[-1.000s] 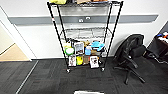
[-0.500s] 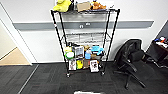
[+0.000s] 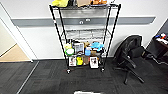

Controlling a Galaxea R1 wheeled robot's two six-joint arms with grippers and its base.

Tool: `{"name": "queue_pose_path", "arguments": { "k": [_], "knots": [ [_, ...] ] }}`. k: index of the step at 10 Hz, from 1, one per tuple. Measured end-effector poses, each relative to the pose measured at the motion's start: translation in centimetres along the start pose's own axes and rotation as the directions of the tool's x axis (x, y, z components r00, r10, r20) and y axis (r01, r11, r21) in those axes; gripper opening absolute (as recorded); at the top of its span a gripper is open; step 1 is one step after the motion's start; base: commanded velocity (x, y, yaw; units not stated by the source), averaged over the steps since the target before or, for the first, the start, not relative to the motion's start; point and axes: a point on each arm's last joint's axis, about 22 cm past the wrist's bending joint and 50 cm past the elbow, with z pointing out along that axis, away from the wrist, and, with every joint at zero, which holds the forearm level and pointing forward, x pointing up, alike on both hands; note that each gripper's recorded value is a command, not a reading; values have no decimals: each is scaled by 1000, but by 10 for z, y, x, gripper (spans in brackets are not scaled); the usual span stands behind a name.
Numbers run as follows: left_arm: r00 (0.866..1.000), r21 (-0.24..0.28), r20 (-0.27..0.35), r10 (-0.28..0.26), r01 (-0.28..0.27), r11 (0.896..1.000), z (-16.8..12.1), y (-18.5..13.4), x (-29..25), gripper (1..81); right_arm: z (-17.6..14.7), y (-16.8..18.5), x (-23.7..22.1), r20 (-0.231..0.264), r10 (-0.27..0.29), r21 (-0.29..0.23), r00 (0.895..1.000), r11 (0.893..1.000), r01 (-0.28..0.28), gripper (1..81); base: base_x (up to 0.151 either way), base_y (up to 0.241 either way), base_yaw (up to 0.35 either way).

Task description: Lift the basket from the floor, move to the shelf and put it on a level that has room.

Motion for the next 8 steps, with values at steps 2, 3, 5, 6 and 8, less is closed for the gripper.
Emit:
{"name": "queue_pose_path", "arguments": {
  "k": [2,3,5,6,8],
  "knots": [
    [1000,8,23,-18,18,1000,6,-9,-14,10,6,9,-15,21,18,-7,1000,1000,-18,10,0,0,0],
    [999,9,28,-21,20,1000,8,-10,-16,10,8,12,-19,30,24,-9,999,1000,-24,10,0,0,0],
    [1000,7,23,-17,17,1000,7,-8,-11,10,8,11,-17,26,25,-9,999,1000,-25,10,0,0,0],
    [1000,2,7,-4,4,1000,1,-2,-4,10,2,4,-10,9,11,-3,1000,1000,-11,10,0,0,0],
    [998,-12,-40,42,-43,999,-17,17,13,10,-15,-16,6,-32,-27,13,999,1000,28,10,0,0,0]
  ]
}}
